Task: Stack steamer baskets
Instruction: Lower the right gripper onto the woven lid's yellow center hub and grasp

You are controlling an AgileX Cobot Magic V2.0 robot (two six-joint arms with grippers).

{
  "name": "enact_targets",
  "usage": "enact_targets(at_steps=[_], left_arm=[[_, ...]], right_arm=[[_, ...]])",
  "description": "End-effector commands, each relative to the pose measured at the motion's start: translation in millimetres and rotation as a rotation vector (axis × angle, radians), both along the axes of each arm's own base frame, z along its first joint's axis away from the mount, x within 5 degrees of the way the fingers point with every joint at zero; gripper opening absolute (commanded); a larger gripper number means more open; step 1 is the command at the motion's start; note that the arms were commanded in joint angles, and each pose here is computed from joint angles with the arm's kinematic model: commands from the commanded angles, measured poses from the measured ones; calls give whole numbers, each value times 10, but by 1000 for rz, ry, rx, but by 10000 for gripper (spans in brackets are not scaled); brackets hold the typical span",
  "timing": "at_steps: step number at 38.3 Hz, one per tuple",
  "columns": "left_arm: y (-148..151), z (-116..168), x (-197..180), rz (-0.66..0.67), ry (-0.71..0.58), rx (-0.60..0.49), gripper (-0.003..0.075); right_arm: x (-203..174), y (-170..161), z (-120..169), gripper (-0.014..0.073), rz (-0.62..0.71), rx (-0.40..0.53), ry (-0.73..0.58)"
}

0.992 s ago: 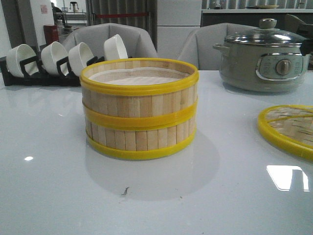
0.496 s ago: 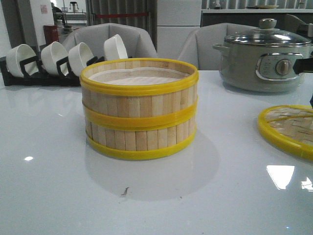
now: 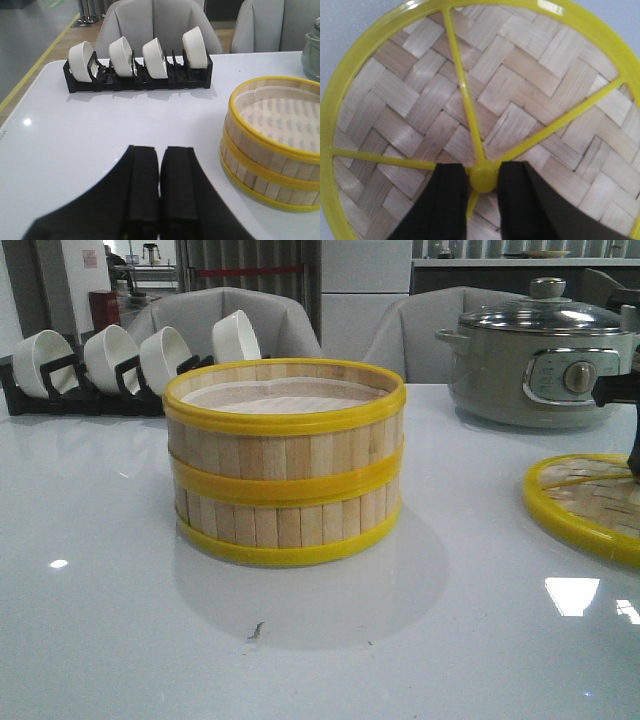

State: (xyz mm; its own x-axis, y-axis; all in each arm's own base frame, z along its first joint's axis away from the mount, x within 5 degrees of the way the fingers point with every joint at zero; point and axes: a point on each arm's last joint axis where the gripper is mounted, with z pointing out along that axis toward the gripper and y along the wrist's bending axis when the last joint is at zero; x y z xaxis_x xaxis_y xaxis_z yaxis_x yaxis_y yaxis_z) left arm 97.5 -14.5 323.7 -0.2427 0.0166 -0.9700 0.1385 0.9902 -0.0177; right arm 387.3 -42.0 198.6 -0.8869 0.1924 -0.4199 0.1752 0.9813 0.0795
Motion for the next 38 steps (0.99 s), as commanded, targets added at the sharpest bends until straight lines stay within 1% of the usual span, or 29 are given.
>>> enact_targets(at_steps=[1, 17, 38], left_arm=[[-8, 171, 9, -6, -111, -25, 87], [-8, 171, 9, -6, -111, -25, 87], [-8, 171, 9, -6, -111, -25, 87]], right_arm=[[40, -10, 304, 288, 3, -19, -116], [76, -17, 313, 288, 0, -25, -155], [83, -18, 287, 288, 0, -25, -149]])
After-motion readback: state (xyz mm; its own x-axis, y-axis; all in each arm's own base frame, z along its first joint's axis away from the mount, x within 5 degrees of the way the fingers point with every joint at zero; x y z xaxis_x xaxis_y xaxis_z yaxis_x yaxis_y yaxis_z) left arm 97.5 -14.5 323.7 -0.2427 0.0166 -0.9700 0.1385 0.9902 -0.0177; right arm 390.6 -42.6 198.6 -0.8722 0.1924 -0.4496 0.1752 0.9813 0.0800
